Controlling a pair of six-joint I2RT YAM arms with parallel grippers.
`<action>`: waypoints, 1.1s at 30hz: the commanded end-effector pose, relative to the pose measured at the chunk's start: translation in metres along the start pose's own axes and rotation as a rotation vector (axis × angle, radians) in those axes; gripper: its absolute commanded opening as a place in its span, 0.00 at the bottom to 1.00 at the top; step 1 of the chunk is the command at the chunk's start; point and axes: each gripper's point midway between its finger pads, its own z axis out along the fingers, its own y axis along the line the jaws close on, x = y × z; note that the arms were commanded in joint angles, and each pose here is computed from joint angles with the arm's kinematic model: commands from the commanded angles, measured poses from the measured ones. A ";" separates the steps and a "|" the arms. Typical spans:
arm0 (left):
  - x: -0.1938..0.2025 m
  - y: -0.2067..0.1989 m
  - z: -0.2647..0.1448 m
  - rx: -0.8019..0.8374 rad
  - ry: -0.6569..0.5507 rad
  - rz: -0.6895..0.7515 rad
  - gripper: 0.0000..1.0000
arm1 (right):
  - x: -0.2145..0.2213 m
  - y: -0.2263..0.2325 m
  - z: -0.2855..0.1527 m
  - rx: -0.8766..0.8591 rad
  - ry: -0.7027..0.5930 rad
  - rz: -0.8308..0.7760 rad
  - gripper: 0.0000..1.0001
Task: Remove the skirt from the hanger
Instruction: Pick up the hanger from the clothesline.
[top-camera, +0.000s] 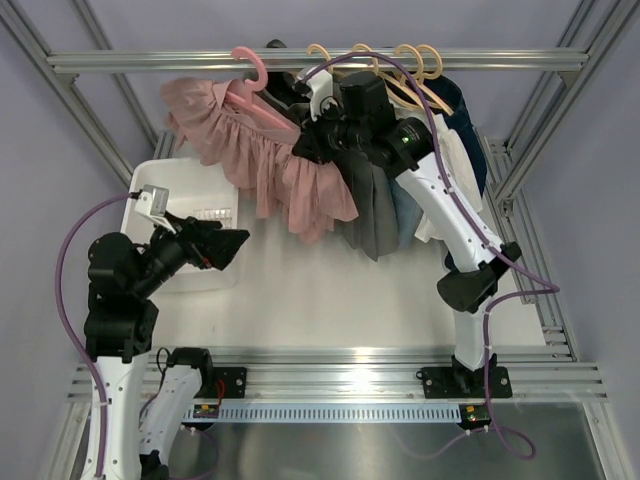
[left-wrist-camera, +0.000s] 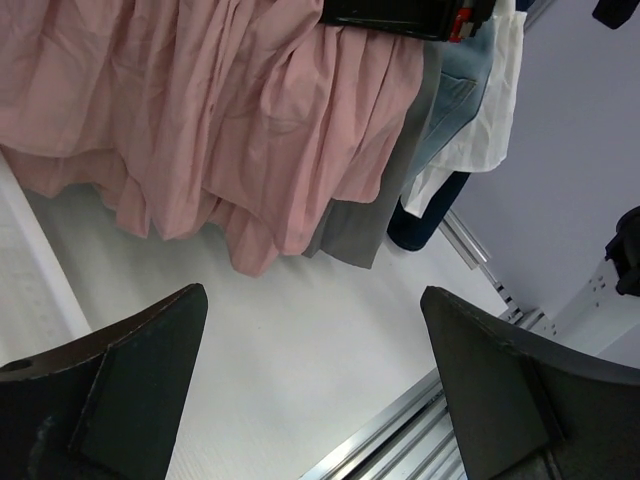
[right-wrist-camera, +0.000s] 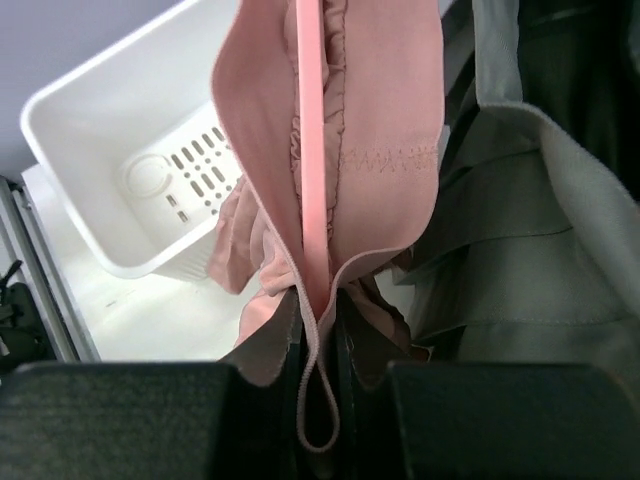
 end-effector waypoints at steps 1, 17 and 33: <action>-0.028 -0.026 -0.006 0.077 -0.084 0.029 0.93 | -0.101 0.030 -0.080 -0.007 -0.324 -0.103 0.00; -0.130 -0.041 0.016 -0.110 -0.133 0.161 0.88 | 0.006 0.093 -0.102 -0.142 0.006 0.251 0.00; -0.095 -0.023 0.064 -0.273 0.053 0.219 0.87 | 0.002 0.137 -0.141 -0.340 0.037 0.374 0.00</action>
